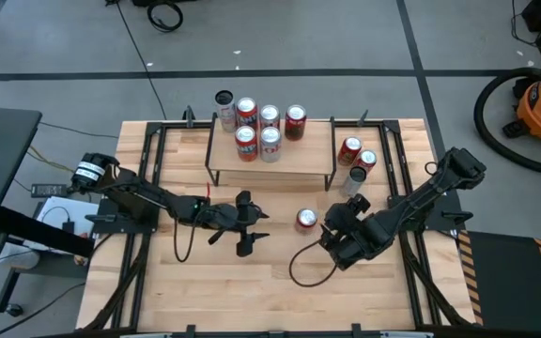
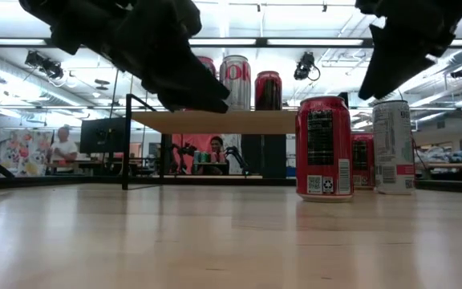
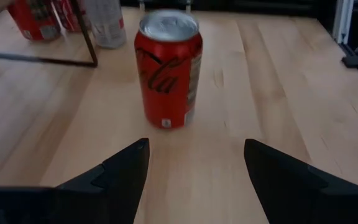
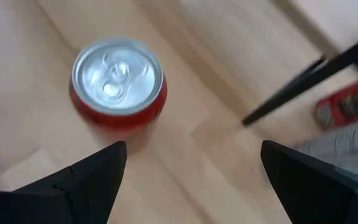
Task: Place canned beverage on shelf
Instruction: Put the bottom red and black soda can on the shelf
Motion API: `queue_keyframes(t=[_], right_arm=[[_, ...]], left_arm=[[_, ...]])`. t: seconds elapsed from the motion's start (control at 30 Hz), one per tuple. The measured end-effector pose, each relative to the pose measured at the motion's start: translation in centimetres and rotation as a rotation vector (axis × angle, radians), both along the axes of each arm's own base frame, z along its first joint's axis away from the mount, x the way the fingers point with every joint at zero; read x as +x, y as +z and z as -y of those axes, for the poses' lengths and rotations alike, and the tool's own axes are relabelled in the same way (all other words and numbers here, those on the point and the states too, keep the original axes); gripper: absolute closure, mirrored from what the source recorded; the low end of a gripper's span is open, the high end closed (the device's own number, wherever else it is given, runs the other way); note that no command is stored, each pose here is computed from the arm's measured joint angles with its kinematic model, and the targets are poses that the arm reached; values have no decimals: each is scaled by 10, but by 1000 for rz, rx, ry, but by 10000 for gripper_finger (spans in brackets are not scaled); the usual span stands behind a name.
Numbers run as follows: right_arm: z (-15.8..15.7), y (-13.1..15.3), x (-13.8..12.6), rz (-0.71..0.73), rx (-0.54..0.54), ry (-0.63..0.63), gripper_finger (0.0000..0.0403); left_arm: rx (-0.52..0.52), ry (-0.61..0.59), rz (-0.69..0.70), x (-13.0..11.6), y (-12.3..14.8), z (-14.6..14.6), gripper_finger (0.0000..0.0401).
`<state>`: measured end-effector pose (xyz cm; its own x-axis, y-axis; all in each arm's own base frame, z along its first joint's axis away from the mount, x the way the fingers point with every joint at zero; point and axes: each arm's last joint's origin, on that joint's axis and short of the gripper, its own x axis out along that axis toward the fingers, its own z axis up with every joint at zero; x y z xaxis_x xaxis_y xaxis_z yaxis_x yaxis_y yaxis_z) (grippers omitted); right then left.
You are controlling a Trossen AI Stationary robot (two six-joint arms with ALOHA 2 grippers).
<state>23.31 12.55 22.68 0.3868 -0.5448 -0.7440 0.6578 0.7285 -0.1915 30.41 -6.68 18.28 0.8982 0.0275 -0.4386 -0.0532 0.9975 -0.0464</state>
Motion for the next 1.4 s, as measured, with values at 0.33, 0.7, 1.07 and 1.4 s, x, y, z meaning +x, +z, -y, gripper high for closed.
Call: queue_keyframes(t=[0.33,0.7,1.07,1.4], right_arm=[[2,-31,2,147,-166,69,21],[3,-29,4,89,-145,136,21],[-3,-29,-15,87,-209,102,21],[17,-67,-29,175,-262,-10,21]], left_arm=[[-8,43,11,0,1,-1,127],[-10,50,-13,-1,-1,-1,127],[-13,152,3,-1,-1,-4,127],[-24,373,173,17,-22,4,127]])
